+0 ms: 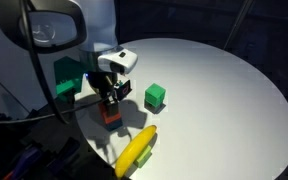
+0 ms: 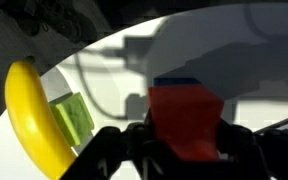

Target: Pick up the orange block from the stack and put it on top of the blue block

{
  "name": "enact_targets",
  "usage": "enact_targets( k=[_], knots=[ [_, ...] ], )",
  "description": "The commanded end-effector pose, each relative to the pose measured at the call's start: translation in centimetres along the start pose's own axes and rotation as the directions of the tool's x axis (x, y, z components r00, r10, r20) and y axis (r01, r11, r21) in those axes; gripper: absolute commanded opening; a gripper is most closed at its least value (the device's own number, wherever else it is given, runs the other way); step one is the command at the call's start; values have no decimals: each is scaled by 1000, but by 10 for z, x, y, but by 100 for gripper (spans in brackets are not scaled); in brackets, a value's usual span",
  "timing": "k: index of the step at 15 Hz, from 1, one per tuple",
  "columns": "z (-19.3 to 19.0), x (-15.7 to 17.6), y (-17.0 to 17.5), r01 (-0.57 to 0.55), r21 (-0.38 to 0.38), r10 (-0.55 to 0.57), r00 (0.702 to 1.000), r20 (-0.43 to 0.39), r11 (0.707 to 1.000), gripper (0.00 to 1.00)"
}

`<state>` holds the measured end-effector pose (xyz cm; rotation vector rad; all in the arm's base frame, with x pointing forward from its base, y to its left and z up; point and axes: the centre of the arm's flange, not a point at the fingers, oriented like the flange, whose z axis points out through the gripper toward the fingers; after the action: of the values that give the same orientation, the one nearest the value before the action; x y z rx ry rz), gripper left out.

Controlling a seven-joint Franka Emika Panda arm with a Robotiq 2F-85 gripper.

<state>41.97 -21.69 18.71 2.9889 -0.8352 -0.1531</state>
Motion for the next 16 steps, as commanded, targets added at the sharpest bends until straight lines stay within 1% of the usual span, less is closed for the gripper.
enact_targets(
  k=[1, 2, 3, 4, 6, 7, 11, 16],
  knots=[
    [2, 6, -2, -16, 10, 16, 999, -28, 1000, 66],
    [3, 6, -2, -13, 10, 13, 999, -31, 1000, 73],
    [3, 6, -2, -10, 9, 10, 999, -34, 1000, 74],
    [4, 6, -3, -8, 9, 8, 999, -35, 1000, 80],
    [4, 5, -3, -4, 9, 5, 999, -35, 1000, 97],
    [4, 5, -3, -3, 9, 3, 999, -35, 1000, 100],
    [-3, 2, -7, 14, 12, -14, 1000, -28, 1000, 100],
    [-19, -2, -17, 62, 15, -62, 998, -20, 998, 100]
  ],
)
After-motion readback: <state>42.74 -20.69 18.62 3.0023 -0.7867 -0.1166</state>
